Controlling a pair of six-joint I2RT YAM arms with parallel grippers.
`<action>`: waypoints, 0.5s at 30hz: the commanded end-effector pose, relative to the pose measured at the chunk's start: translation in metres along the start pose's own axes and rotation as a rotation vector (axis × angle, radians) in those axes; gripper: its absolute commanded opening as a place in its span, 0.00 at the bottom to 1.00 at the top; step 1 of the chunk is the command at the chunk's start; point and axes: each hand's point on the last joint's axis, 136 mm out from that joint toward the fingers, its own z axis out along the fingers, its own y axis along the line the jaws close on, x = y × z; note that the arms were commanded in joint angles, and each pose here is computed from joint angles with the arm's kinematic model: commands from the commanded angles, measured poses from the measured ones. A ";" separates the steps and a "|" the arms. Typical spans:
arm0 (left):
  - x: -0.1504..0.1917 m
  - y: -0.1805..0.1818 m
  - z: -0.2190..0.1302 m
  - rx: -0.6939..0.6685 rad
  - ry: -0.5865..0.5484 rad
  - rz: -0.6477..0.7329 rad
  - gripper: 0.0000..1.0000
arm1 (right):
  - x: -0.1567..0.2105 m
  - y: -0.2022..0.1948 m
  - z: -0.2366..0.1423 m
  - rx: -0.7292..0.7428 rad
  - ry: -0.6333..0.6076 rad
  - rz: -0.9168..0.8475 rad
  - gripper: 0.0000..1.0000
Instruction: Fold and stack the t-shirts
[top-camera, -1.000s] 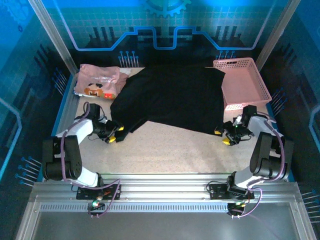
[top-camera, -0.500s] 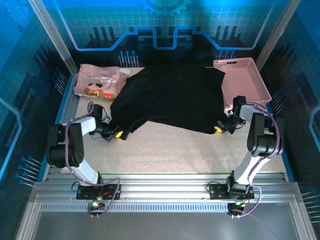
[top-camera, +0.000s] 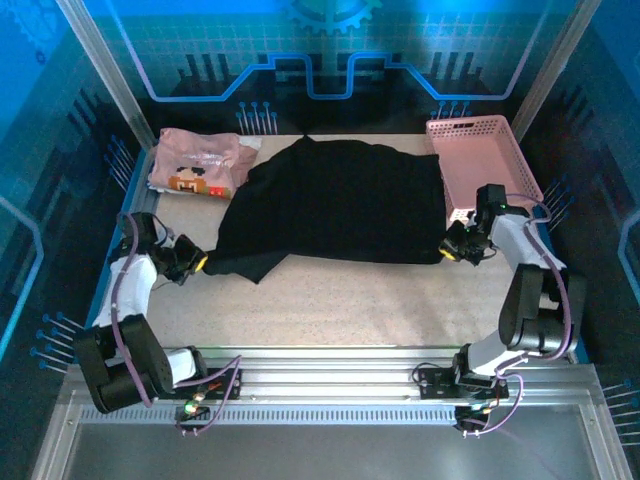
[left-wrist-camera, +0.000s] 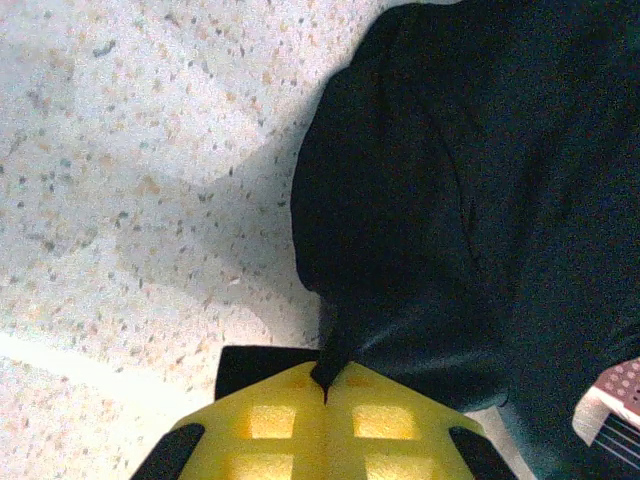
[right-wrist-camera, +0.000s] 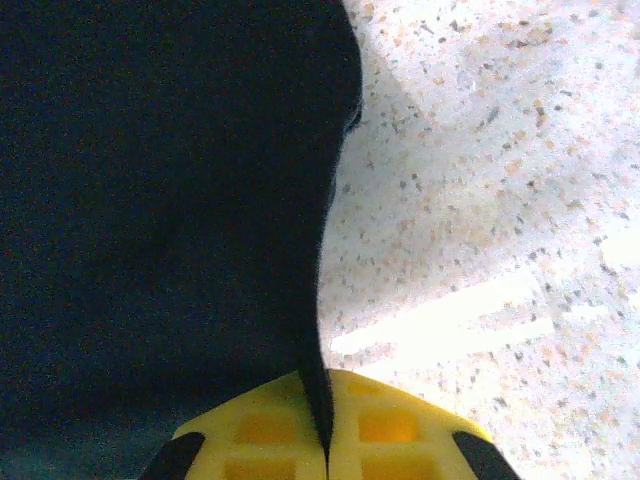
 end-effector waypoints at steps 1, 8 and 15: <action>0.014 0.006 -0.015 -0.014 0.021 -0.009 0.00 | 0.031 -0.027 -0.003 0.095 0.079 0.007 0.00; 0.031 0.005 -0.032 -0.021 0.054 -0.023 0.00 | 0.054 -0.053 -0.011 0.145 0.083 0.057 0.00; 0.044 -0.006 -0.038 0.029 0.115 -0.049 0.00 | 0.076 -0.066 -0.020 0.150 0.086 0.090 0.00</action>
